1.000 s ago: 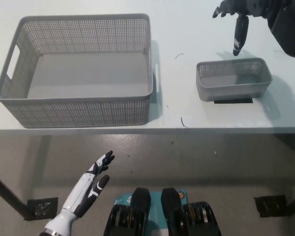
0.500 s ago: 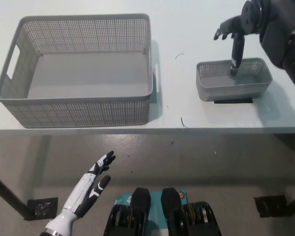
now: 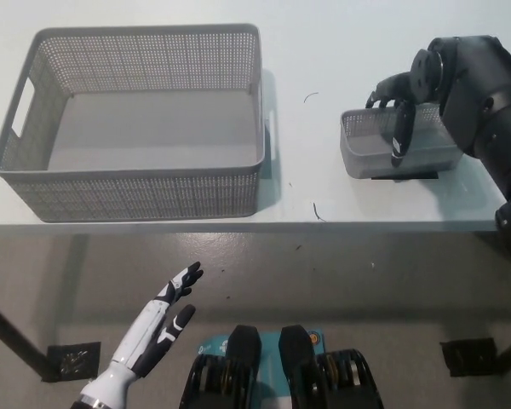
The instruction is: Use the right hand to pick up a small rectangular container and put it into a bigger container on the left side
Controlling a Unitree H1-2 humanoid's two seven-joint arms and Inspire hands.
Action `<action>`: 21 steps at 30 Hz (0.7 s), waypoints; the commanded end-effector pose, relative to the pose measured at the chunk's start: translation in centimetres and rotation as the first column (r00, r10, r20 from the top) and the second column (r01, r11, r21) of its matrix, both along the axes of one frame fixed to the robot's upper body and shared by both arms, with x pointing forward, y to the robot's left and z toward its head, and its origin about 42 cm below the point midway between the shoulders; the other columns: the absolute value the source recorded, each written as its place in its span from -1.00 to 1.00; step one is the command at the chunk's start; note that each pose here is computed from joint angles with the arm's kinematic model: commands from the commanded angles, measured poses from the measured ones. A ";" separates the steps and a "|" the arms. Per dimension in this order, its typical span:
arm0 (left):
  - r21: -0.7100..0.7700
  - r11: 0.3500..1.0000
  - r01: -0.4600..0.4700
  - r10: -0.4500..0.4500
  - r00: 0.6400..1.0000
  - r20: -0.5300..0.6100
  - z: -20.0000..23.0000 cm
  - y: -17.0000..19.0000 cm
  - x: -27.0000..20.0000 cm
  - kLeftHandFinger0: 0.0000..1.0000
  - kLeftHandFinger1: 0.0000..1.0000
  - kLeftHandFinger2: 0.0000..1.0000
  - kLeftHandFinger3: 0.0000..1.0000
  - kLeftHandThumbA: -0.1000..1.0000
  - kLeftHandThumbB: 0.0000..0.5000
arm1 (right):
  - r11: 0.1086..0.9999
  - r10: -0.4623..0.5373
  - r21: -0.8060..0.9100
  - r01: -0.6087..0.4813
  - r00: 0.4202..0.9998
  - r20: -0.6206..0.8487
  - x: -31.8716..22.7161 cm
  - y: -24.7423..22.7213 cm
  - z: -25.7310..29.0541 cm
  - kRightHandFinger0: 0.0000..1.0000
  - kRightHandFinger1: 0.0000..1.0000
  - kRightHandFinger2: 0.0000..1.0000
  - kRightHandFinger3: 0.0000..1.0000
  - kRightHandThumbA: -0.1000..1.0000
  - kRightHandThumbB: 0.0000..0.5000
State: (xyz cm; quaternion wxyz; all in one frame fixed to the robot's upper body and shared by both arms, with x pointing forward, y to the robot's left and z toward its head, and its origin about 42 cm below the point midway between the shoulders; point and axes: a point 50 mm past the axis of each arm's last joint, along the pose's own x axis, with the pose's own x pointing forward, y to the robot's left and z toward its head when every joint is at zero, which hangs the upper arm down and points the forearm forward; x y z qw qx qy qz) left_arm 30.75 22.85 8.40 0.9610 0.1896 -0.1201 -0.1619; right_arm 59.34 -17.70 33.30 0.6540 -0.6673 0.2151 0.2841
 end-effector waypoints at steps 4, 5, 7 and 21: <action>0.026 0.999 0.027 -0.029 0.997 0.076 1.8 0.1 0.7 1.00 1.00 1.00 1.00 1.00 -0.03 | 1.000 -0.007 -0.017 0.007 0.999 0.034 0.1 0.0 -0.2 1.00 1.00 1.00 1.00 1.00 0.81; 0.027 0.999 0.027 -0.029 0.997 0.078 1.8 0.1 0.7 1.00 1.00 1.00 1.00 1.00 -0.03 | 0.999 -0.033 -0.028 0.035 0.996 0.082 0.2 -0.3 -0.5 1.00 1.00 1.00 1.00 1.00 0.99; 0.025 0.999 0.028 -0.030 0.997 0.075 1.8 0.1 0.7 1.00 1.00 1.00 1.00 1.00 0.02 | 0.996 -0.068 -0.041 0.075 0.985 0.161 0.2 -0.8 -1.4 1.00 1.00 1.00 1.00 1.00 1.00; 0.036 0.999 0.023 -0.026 0.997 0.076 2.0 0.2 1.0 1.00 1.00 1.00 1.00 1.00 0.07 | 1.000 -0.010 0.011 0.006 0.858 0.513 0.5 -2.2 -2.0 -0.32 -0.19 0.06 0.75 -0.98 -0.18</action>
